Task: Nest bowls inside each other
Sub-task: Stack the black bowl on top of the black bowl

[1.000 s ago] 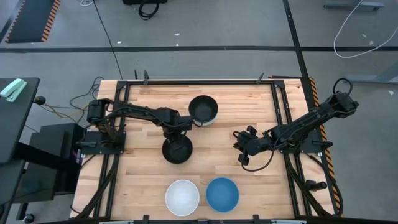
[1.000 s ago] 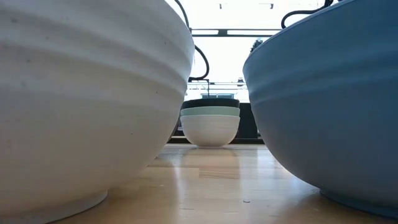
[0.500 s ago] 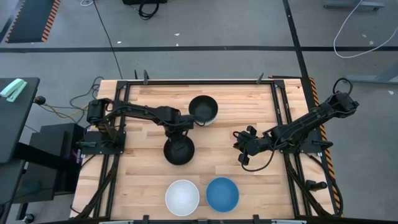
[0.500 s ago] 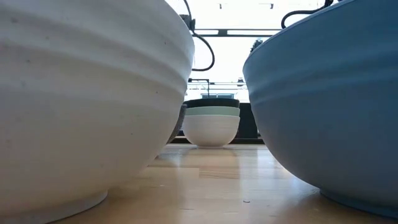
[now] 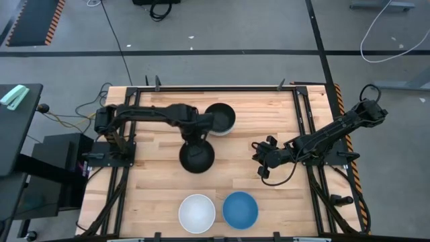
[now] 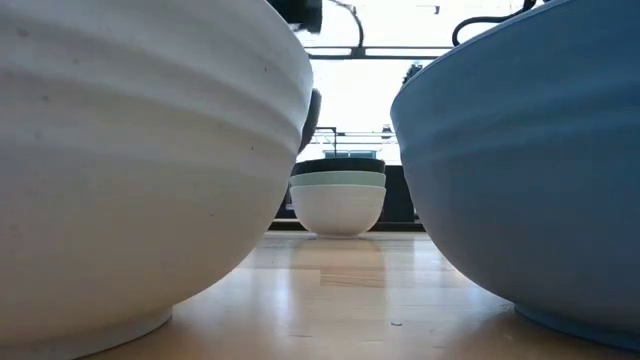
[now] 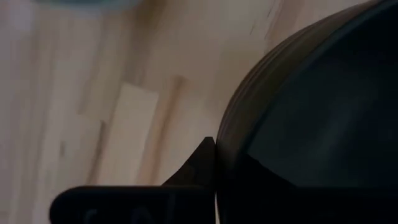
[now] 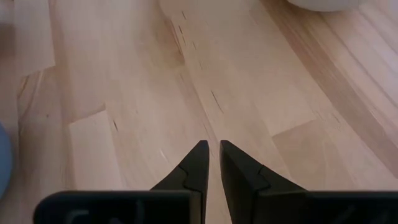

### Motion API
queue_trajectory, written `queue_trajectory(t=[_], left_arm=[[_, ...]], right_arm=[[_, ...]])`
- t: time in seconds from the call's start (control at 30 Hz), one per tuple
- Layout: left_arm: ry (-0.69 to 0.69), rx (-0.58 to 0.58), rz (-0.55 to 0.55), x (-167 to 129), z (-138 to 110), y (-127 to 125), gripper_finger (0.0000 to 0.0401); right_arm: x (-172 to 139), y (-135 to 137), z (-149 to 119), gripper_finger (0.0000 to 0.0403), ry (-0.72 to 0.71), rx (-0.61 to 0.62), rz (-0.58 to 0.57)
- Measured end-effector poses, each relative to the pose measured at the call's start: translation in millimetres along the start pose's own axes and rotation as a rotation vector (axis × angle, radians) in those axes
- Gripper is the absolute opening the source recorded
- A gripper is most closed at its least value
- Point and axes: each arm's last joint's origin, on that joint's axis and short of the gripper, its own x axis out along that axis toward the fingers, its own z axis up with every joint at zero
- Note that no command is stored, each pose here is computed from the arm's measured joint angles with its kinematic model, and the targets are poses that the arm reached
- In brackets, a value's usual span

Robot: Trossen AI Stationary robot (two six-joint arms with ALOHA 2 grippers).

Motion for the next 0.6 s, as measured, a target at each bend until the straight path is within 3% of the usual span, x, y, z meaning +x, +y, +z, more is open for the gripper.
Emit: queue_trajectory(t=[0.37, 0.6], left_arm=[[-0.307, -0.118, 0.075, -101, 30, 47, 0.0011], [-0.429, -0.23, 0.095, -130, 34, 88, 0.001]], right_arm=[[0, 0, 0, 0.0043, -0.002, -0.007, -0.001], [0, -1, 1, 0.0043, -0.03, -0.006, -0.038]])
